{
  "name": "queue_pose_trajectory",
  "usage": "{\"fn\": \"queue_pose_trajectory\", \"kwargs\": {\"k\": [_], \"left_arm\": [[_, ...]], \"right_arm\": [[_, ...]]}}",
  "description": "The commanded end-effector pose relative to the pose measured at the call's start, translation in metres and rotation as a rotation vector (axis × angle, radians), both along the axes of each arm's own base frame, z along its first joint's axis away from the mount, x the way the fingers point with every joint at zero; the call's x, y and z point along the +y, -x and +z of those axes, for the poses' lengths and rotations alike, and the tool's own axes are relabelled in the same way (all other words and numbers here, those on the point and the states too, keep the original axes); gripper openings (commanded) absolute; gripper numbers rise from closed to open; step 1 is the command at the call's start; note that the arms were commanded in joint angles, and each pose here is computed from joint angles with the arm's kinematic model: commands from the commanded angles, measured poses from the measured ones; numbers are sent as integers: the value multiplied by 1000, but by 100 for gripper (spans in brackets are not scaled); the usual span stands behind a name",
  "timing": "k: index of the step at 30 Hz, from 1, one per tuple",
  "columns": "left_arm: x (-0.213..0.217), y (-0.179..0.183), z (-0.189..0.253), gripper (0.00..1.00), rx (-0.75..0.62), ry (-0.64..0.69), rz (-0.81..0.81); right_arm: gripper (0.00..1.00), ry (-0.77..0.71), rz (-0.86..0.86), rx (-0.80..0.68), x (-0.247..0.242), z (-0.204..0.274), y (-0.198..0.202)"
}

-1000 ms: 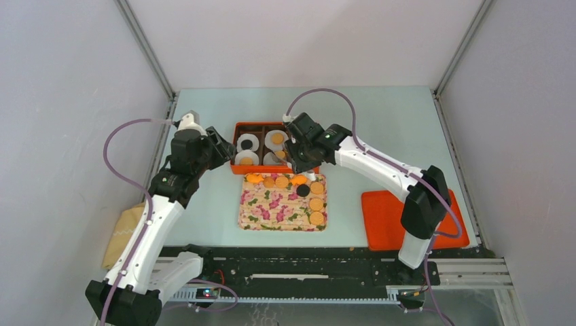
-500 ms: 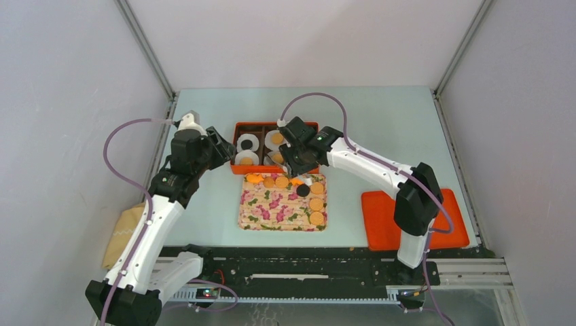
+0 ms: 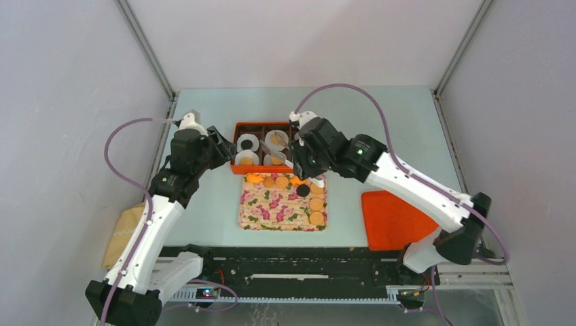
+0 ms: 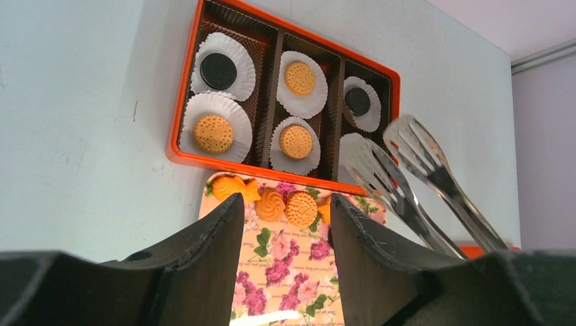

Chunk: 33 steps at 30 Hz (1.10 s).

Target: Pack the cookies

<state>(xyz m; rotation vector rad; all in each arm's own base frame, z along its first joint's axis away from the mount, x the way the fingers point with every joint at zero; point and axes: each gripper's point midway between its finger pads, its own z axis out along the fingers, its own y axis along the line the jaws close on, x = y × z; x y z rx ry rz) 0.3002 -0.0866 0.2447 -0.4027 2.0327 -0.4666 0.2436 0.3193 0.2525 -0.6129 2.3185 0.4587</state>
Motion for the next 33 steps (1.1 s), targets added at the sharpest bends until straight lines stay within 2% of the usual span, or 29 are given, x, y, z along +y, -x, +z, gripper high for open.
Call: {"fn": "queue_pose_trajectory", "kwargs": {"k": [1, 6, 10, 22, 29, 33], "left_arm": [[-2, 0, -3, 55, -14, 7, -16], [-4, 1, -3, 55, -13, 20, -25], [-5, 0, -2, 55, -16, 28, -27], [-4, 4, 1, 55, -29, 33, -25], [-4, 6, 1, 55, -27, 32, -25], [-3, 6, 2, 55, -29, 32, -21]], "right_arm": [[49, 48, -35, 43, -27, -18, 31], [49, 115, -92, 158, -56, -72, 66], [49, 131, -119, 204, -65, -98, 83], [47, 176, -138, 224, -73, -118, 88], [23, 113, -123, 203, -65, -97, 85], [18, 72, -142, 128, -69, -61, 73]]}}
